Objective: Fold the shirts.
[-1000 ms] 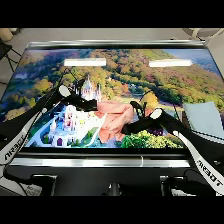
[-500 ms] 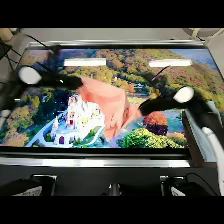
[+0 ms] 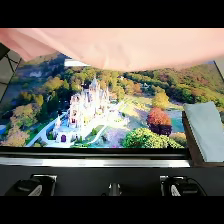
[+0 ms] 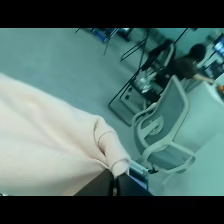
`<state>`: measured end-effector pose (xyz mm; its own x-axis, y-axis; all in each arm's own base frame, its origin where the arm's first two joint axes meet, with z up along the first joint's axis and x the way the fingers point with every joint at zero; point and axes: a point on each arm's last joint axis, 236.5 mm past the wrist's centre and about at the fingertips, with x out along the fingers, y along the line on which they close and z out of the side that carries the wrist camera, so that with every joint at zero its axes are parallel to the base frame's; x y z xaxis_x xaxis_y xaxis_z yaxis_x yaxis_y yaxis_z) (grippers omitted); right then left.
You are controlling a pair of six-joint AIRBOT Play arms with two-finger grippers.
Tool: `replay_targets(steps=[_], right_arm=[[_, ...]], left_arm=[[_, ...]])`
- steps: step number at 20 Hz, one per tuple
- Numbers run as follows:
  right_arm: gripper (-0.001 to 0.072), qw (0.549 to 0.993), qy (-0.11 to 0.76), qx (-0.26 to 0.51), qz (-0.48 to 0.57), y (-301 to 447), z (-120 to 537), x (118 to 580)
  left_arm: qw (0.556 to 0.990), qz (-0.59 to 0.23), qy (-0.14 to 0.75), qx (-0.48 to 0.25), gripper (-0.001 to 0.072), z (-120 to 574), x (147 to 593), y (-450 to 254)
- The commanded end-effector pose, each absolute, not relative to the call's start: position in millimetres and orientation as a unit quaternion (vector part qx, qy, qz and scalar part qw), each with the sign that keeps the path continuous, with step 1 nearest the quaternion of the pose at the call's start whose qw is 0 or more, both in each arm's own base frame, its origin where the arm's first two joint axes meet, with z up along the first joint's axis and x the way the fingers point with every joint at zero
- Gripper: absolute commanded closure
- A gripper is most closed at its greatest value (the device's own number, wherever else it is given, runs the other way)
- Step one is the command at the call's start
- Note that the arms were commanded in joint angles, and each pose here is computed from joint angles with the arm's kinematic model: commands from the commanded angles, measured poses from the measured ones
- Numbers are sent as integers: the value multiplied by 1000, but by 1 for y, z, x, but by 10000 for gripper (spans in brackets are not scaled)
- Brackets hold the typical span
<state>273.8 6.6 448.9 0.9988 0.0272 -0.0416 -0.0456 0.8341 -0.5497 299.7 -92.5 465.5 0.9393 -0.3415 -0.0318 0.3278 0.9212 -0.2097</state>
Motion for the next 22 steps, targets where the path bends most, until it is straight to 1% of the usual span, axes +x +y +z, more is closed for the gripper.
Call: replay_targets(steps=[1,3,4,5,6,7,9,11,12,14,16,17,18,20,22], right_arm=[[693,956,-27,-293,-14,-3,478,239],[692,956,26,-293,1,-3,453,243],[692,954,66,-292,12,-4,433,247],[692,950,114,-290,24,-5,409,252],[692,942,188,-275,36,-9,374,260],[692,922,281,-262,56,-10,330,264],[690,852,448,-244,113,-6,237,276],[690,797,533,-230,166,4,158,298],[690,783,553,-218,180,9,122,312],[690,775,567,-188,205,24,59,349],[692,765,578,-182,218,29,11,382],[692,765,581,-178,215,28,-8,399],[692,768,579,-175,209,28,-21,416],[692,791,553,-172,196,28,-31,454],[691,838,491,-169,166,26,-18,500]], left_arm=[[986,-132,55,-85,677,458,270,-70],[984,-113,124,-67,677,422,273,-64],[980,-105,157,-61,677,402,275,-61],[975,-103,188,-58,677,382,277,-62],[968,-100,225,-56,677,356,282,-62],[959,-98,260,-55,677,327,289,-64],[931,-89,350,-51,677,248,300,-66],[884,-78,459,-46,677,152,301,-67],[862,-73,499,-45,677,112,299,-67],[824,-63,561,-43,678,47,299,-67],[796,-63,601,-30,677,7,312,-68],[791,-66,608,-22,677,-6,325,-69],[790,-67,609,-18,677,-15,341,-71],[793,-63,605,-21,677,-21,381,-70],[805,-52,590,-31,677,-14,426,-63]])
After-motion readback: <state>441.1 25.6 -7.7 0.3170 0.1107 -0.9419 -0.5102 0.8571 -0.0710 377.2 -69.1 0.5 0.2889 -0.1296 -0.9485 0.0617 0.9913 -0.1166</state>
